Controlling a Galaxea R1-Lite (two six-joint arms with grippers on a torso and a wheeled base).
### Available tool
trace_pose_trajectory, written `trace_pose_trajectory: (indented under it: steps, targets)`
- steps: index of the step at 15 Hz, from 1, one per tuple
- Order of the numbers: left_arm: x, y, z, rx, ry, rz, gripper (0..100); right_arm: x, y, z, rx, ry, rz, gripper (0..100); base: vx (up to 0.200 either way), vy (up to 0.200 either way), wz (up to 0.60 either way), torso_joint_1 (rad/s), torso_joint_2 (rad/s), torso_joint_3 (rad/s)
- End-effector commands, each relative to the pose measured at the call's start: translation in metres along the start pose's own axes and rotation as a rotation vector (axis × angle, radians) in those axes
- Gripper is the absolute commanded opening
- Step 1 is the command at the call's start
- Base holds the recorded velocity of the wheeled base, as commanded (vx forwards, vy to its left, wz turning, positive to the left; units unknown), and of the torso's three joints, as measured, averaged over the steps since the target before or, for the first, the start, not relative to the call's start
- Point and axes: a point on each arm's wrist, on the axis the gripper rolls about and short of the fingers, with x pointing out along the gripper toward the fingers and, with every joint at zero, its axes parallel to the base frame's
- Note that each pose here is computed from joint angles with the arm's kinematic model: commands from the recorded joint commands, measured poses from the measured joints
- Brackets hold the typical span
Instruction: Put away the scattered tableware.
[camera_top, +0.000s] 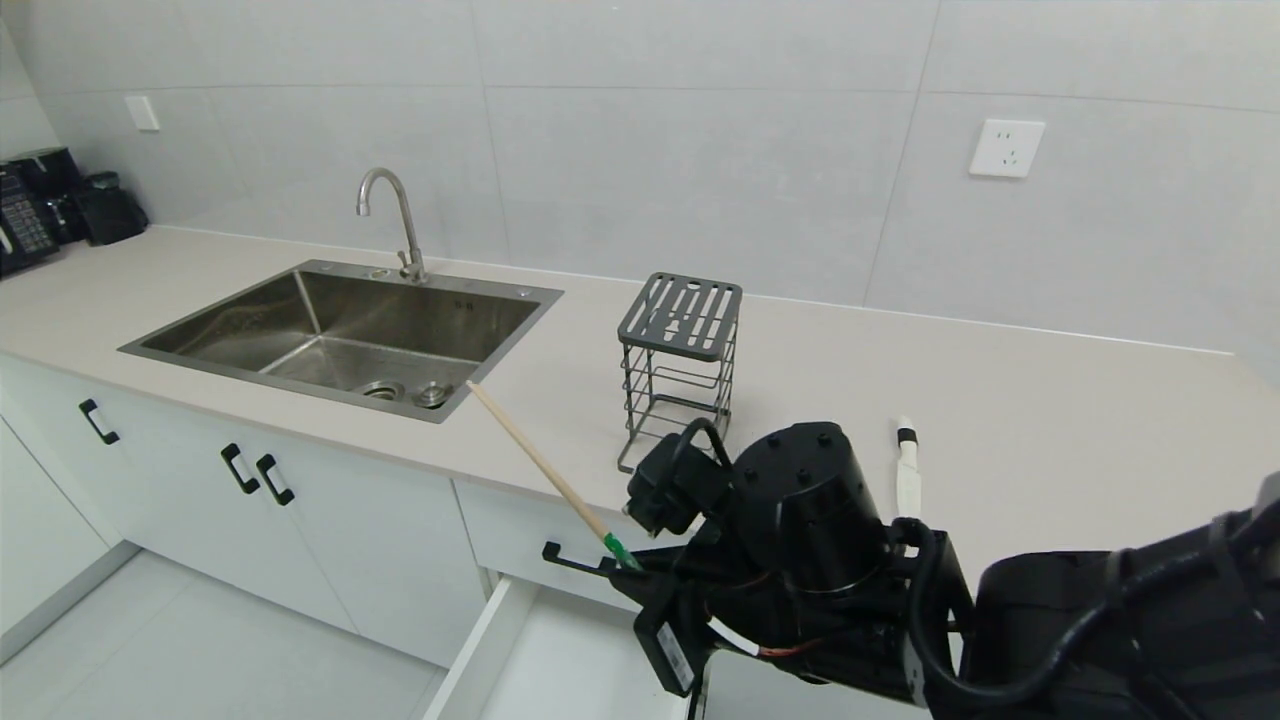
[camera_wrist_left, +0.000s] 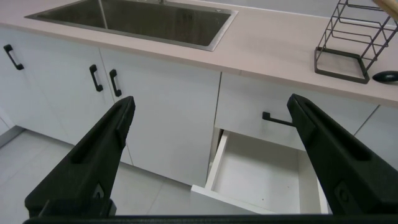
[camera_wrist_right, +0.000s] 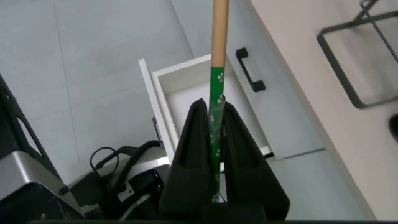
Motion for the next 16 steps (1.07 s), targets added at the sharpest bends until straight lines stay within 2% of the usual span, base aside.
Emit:
trace_pose_trajectory:
  steps: [1, 4, 6, 9, 12, 16]
  targets:
    - [0.0, 0.0, 0.0, 0.0, 0.001, 0.0, 100, 0.026, 0.002, 0.0, 0.0, 0.022, -0.006, 0, 0.0, 0.0, 0.0, 0.0, 0.0, 0.0]
    - [0.0, 0.0, 0.0, 0.0, 0.001, 0.0, 100, 0.037, 0.002, -0.016, 0.0, 0.078, -0.043, 0, 0.0, 0.0, 0.0, 0.0, 0.0, 0.0]
    - [0.0, 0.0, 0.0, 0.0, 0.001, 0.0, 100, 0.049, 0.01, -0.016, -0.012, 0.08, -0.031, 0, 0.0, 0.0, 0.0, 0.0, 0.0, 0.0]
    - [0.0, 0.0, 0.0, 0.0, 0.001, 0.0, 100, 0.063, 0.025, -0.031, -0.034, 0.128, 0.003, 0, 0.0, 0.0, 0.0, 0.0, 0.0, 0.0]
    - [0.0, 0.0, 0.0, 0.0, 0.001, 0.0, 100, 0.076, 0.029, -0.029, -0.041, 0.121, 0.016, 0, 0.0, 0.0, 0.0, 0.0, 0.0, 0.0]
    - [0.0, 0.0, 0.0, 0.0, 0.001, 0.0, 100, 0.08, 0.035, -0.019, -0.046, 0.196, 0.092, 0, 0.0, 0.0, 0.0, 0.0, 0.0, 0.0]
